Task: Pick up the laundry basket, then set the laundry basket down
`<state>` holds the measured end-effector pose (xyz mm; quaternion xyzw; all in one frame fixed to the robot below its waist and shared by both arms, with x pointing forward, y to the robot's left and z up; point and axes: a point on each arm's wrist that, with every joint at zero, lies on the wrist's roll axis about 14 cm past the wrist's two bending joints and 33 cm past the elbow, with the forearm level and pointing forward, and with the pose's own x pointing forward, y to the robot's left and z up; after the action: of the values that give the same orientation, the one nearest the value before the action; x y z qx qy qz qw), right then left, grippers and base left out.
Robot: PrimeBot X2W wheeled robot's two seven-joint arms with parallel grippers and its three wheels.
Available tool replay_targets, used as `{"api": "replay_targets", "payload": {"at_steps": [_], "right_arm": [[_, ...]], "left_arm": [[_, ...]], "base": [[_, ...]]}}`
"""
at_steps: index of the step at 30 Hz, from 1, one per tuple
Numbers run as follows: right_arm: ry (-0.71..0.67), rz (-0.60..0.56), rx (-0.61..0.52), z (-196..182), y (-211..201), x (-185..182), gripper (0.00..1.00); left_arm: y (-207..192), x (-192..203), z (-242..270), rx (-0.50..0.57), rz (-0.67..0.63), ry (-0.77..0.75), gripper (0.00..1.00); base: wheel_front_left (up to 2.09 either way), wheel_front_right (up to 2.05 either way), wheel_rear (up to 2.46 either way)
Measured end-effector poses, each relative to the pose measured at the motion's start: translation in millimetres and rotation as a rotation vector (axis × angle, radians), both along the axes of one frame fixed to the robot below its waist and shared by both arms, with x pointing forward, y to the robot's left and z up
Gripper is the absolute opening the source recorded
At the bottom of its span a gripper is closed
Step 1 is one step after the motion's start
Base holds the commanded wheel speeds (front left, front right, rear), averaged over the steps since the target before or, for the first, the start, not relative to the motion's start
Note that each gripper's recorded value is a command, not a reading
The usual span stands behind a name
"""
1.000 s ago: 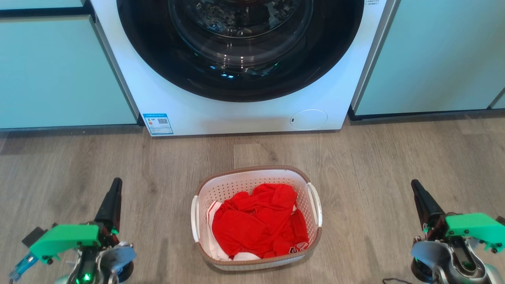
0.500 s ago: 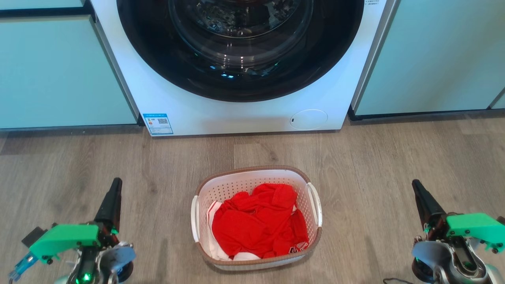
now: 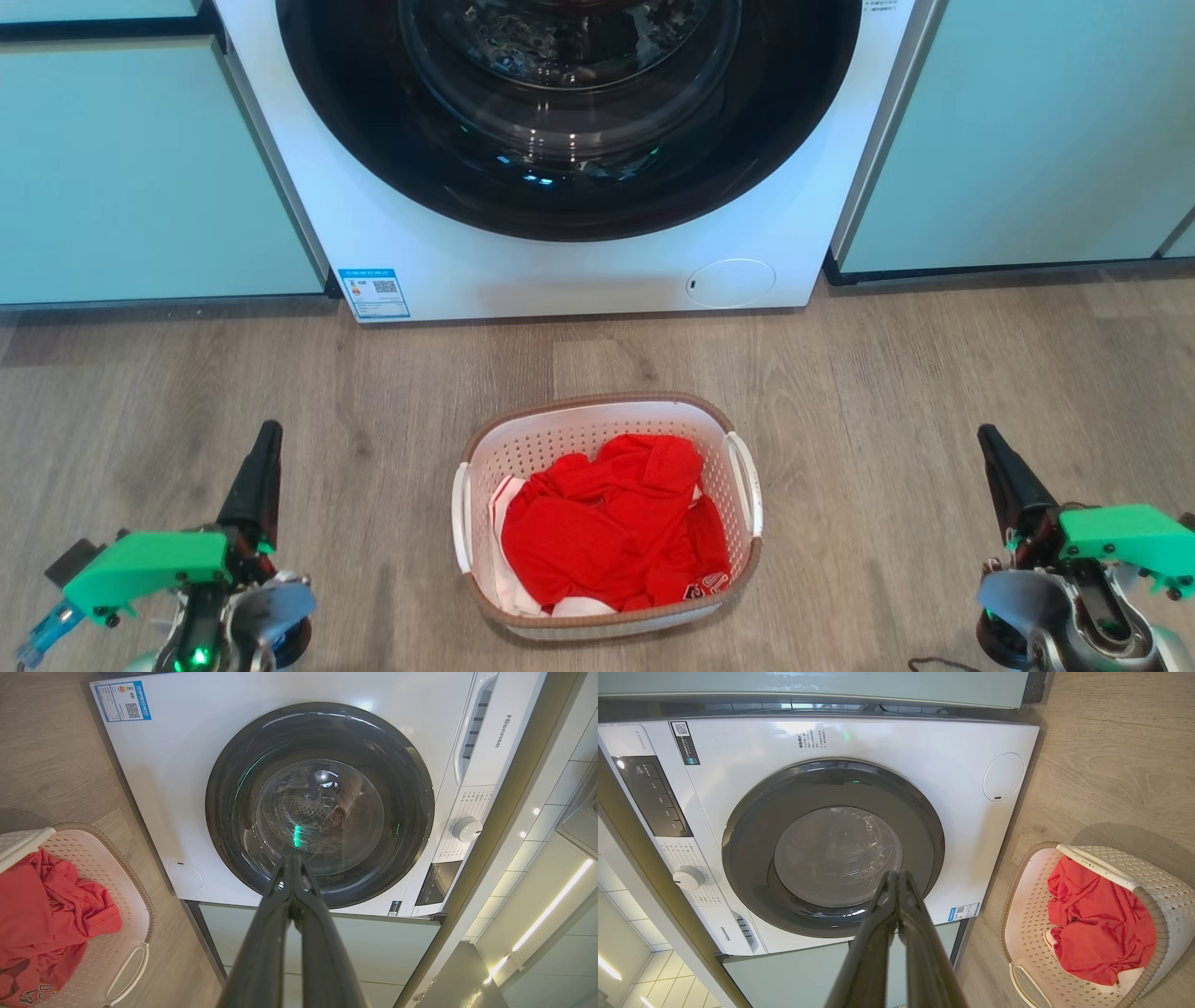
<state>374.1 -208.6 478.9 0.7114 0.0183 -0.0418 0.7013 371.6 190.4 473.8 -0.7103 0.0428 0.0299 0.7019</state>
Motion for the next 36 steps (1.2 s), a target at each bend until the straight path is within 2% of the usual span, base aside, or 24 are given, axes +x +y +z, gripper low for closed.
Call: {"api": "replay_targets", "payload": {"at_steps": [36], "right_arm": [[0.0, -0.004, 0.011, -0.5, 1.8, -0.1, 0.0]], "left_arm": [[0.5, 0.2, 0.4, -0.004, 0.0, -0.001, 0.0]], "base": [[0.0, 0.0, 0.0]]}}
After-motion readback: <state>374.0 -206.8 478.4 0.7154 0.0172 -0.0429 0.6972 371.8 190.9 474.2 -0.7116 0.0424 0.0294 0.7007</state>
